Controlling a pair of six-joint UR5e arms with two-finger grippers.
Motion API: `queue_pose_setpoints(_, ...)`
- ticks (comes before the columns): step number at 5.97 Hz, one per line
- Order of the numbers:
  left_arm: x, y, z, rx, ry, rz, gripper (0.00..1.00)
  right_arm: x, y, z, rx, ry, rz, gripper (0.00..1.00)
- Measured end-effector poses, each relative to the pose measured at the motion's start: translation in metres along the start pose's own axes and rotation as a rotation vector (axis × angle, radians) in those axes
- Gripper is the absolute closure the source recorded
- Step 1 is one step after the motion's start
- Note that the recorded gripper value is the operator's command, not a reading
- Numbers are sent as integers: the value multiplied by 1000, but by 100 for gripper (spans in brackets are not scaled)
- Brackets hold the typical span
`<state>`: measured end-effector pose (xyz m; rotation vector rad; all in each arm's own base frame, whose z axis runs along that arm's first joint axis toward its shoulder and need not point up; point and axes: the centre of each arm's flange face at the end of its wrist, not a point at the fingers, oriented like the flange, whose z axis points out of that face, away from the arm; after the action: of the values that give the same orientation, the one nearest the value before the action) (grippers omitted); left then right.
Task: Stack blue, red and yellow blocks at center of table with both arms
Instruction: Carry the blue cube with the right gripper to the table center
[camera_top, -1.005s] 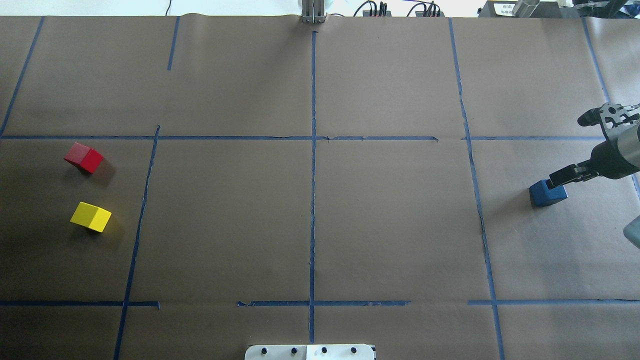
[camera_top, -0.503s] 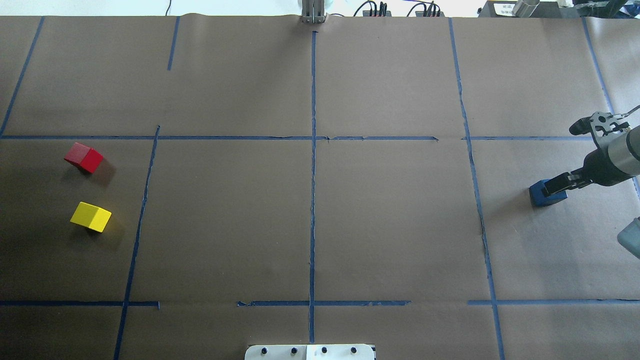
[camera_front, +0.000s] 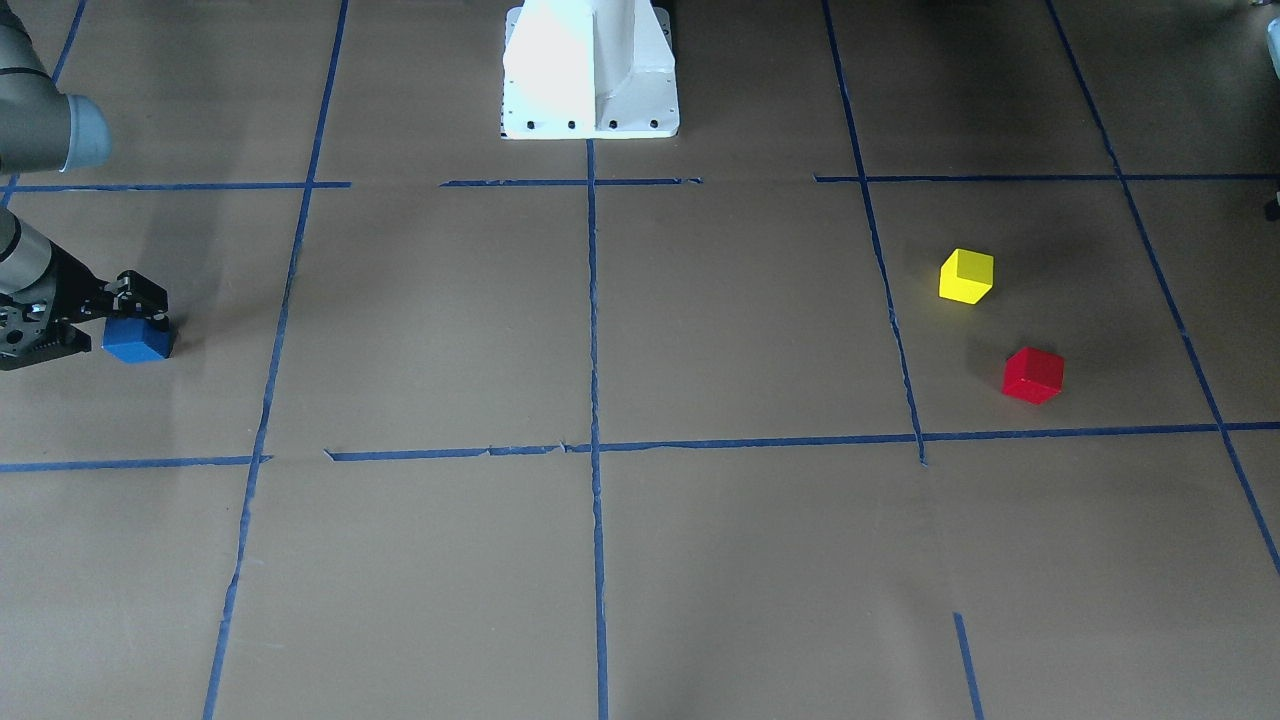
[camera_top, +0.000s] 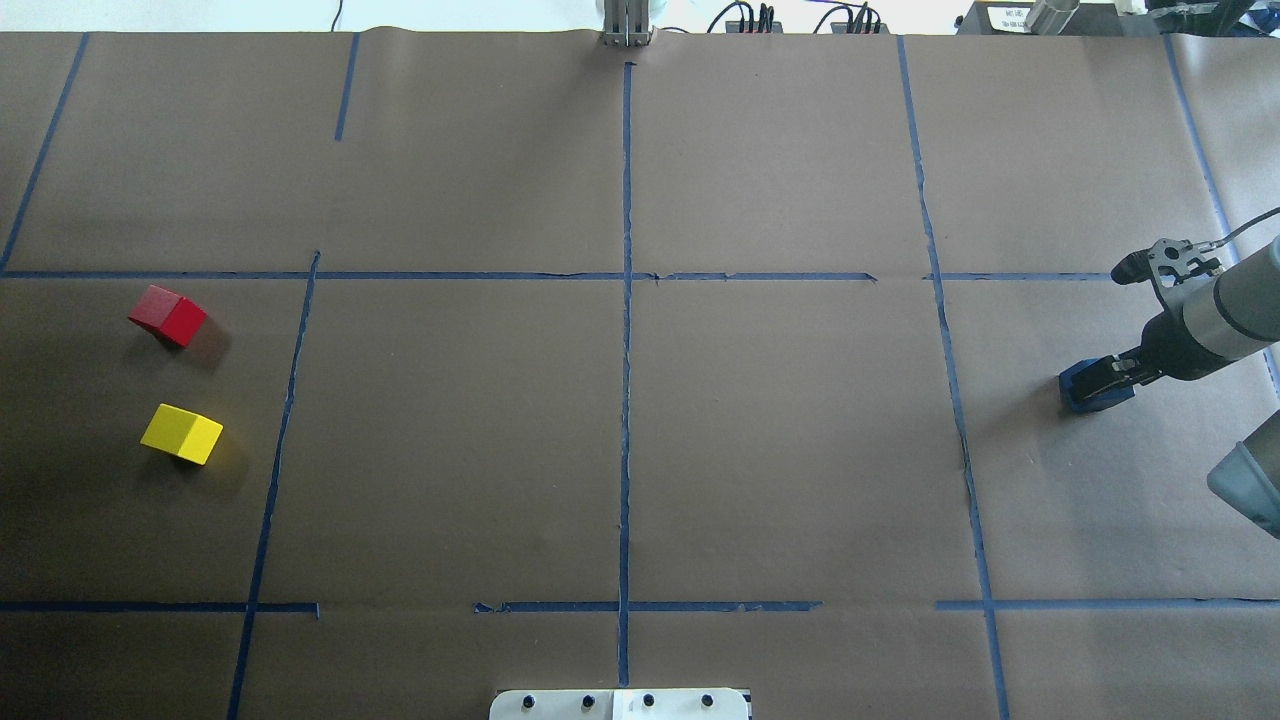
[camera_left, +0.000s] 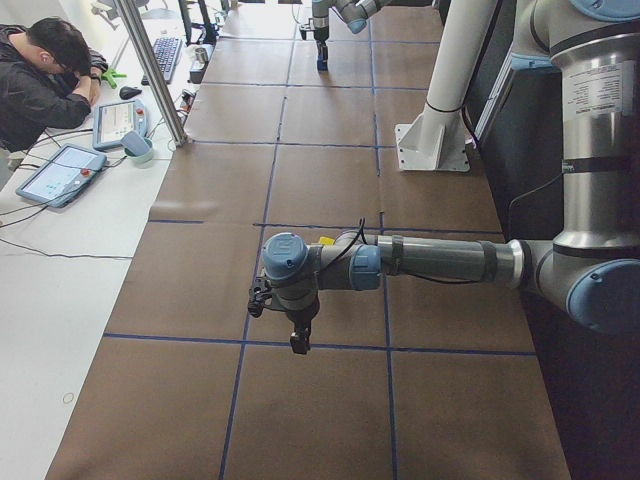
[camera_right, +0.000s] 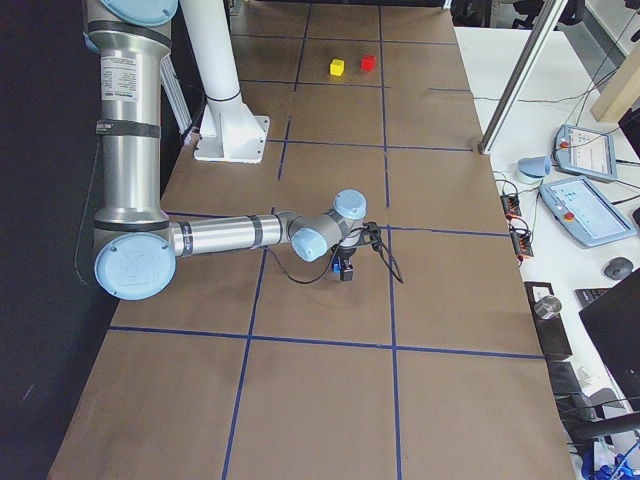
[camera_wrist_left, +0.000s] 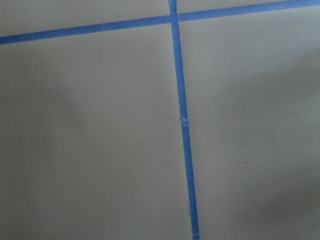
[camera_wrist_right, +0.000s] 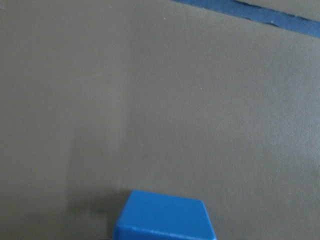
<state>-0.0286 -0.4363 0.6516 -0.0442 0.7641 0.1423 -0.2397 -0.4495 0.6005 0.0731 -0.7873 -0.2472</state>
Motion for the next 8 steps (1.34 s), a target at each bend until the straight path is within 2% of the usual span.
queue_pose_setpoints(1, 0, 0, 0, 0, 0, -1, 0, -1, 0, 1, -2, 0, 1, 77)
queue_pose_setpoints(3, 0, 0, 0, 0, 0, 0, 0, -11, -3, -6, 12, -10, -8, 80)
queue_pose_setpoints(5, 0, 0, -1, 2, 0, 2, 0, -63, -32, -34, 73, -64, -16, 78)
queue_pose_setpoints(7, 1, 0, -1, 3, 0, 5, 0, -195, -93, -31, 106, -143, 87, 77)
queue_pose_setpoints(8, 1, -1, -1, 4, 0, 6, 0, -277, -129, -26, 115, -128, 161, 75)
